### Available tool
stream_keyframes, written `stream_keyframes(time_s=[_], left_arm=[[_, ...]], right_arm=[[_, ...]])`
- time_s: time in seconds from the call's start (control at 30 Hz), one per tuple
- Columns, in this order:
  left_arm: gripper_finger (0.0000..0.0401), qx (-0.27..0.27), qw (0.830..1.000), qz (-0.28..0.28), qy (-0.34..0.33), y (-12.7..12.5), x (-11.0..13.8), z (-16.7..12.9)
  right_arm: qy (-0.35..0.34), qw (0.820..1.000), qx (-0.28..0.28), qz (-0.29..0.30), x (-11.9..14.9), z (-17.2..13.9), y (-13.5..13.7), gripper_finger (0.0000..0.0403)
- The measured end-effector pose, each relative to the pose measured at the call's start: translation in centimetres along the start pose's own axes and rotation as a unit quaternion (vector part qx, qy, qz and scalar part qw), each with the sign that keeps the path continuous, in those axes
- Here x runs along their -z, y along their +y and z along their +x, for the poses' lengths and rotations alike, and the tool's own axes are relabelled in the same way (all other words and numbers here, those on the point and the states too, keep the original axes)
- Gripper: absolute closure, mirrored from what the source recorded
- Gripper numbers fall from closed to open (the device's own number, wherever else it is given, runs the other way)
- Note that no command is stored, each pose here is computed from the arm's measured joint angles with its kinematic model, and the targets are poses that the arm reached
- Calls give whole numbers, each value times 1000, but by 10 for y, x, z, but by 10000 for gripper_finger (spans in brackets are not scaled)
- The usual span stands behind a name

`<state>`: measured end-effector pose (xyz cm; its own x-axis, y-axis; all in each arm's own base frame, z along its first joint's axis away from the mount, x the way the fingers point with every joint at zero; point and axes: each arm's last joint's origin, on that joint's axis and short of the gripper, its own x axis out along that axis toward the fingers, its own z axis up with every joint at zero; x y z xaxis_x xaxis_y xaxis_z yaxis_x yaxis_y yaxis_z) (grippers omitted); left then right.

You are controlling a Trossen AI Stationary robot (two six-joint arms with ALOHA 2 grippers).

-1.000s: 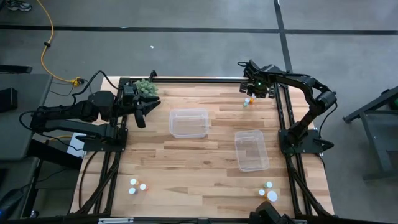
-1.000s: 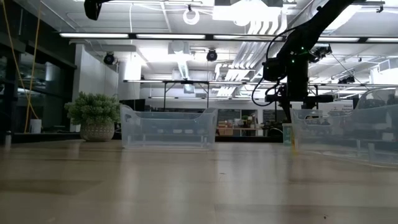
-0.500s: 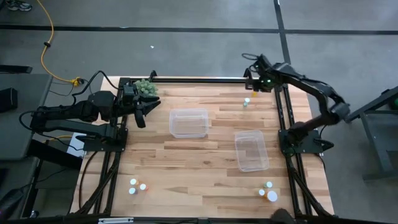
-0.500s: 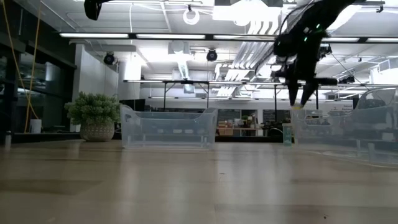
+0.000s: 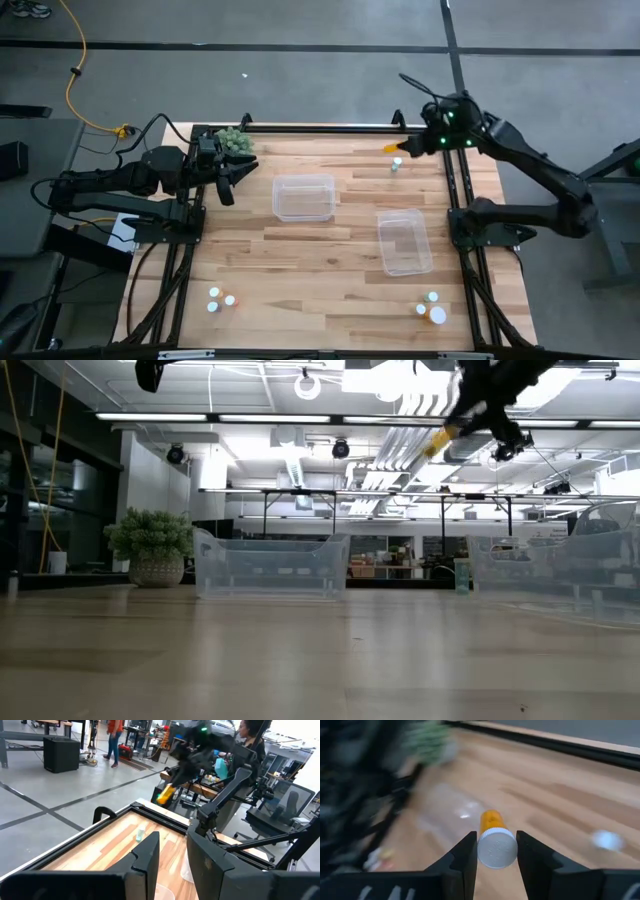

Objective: Pick and place medicine bottles into bin by pill shape (circle, oval)
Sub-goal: Put the top orange tablet bottle into the bottom transparent bin

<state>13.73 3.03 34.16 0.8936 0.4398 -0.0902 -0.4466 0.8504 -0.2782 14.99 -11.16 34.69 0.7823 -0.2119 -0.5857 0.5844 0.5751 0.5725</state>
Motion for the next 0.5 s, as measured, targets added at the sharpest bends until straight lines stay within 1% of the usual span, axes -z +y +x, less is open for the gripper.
stream_keyframes(time_s=[0.03, 0.1, 0.17, 0.23, 0.4, 0.5], left_arm=[[311, 0, 1000, 0, 0, 0, 0, 0], [311, 0, 1000, 0, 0, 0, 0, 0], [311, 0, 1000, 0, 0, 0, 0, 0], [311, 0, 1000, 0, -1, 0, 0, 0], [311, 0, 1000, 0, -1, 0, 0, 0], [311, 0, 1000, 0, -1, 0, 0, 0]], right_arm=[[0, 1000, -26, -16, 2, -1, 8, 297], [6, 997, -57, -47, 5, -5, 26, 297], [12, 994, -82, -78, 8, -12, 43, 297], [24, 990, -92, -106, 10, -21, 59, 297], [88, 985, -50, -137, 22, -37, 82, 297], [138, 982, -22, -131, 35, -37, 87, 297]])
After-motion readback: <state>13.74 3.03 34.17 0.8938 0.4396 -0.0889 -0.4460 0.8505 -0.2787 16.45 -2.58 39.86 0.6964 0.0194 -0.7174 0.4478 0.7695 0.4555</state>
